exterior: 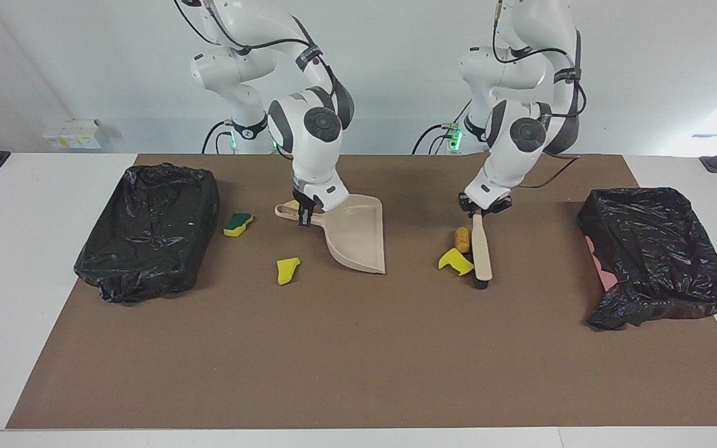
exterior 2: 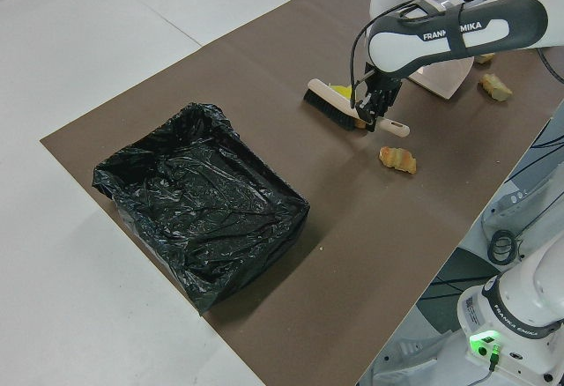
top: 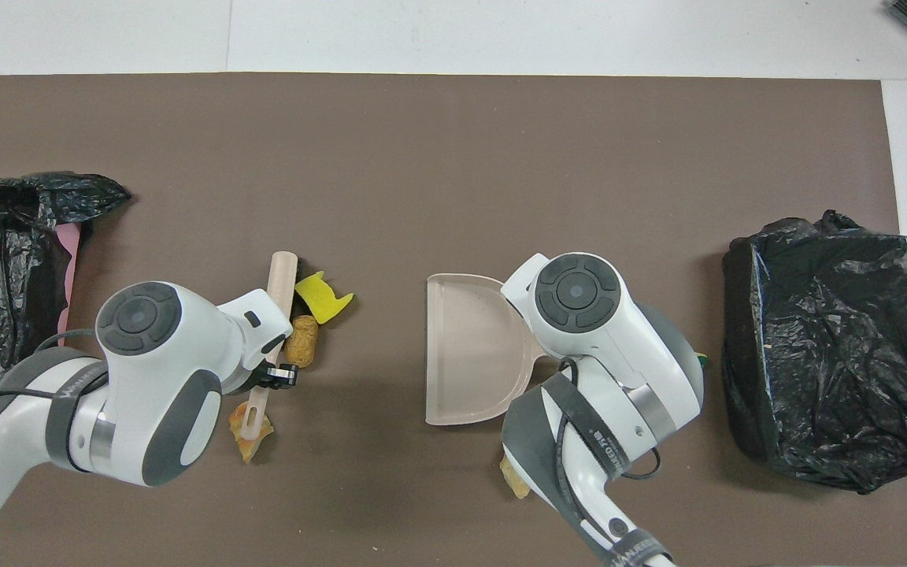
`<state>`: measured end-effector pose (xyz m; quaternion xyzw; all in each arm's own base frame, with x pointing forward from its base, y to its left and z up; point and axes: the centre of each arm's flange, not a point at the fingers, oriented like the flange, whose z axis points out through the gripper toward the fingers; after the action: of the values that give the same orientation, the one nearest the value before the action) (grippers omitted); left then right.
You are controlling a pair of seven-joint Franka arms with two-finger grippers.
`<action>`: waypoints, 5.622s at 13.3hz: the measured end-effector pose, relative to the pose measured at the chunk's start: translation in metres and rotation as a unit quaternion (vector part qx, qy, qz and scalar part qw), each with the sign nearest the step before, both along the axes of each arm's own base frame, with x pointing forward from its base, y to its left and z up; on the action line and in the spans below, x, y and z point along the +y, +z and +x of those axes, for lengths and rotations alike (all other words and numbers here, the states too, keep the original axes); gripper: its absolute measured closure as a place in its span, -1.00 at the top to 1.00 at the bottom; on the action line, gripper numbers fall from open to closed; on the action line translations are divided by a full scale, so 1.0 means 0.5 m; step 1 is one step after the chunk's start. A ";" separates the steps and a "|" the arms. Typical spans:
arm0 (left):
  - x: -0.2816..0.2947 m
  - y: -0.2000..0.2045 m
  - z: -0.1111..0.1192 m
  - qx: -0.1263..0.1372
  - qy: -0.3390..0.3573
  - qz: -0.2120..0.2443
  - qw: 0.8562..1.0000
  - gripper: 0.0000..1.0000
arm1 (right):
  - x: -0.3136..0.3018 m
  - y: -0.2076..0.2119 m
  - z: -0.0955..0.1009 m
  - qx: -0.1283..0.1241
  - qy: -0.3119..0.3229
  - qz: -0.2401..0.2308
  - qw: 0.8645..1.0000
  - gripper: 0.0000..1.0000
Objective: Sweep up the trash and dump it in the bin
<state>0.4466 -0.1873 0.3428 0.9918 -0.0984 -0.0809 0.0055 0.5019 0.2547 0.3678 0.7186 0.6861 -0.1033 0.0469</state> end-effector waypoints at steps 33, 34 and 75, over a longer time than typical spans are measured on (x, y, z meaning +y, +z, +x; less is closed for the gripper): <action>0.077 0.092 -0.246 0.101 0.252 0.131 0.953 -0.46 | -0.013 -0.023 -0.023 -0.021 0.000 0.015 1.000 -0.37; 0.081 0.068 -0.258 0.098 0.256 0.131 0.953 -0.46 | -0.013 -0.021 -0.024 -0.022 0.000 0.015 1.000 -0.37; -0.346 -0.004 -0.362 0.063 0.109 0.017 0.992 -0.46 | -0.458 0.174 0.069 -0.053 -0.052 0.059 0.996 -0.37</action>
<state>0.2658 -0.3604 0.3409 0.9896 0.0119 -0.1436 0.0037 0.5366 0.0258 0.4548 0.7590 0.6496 -0.0266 0.0357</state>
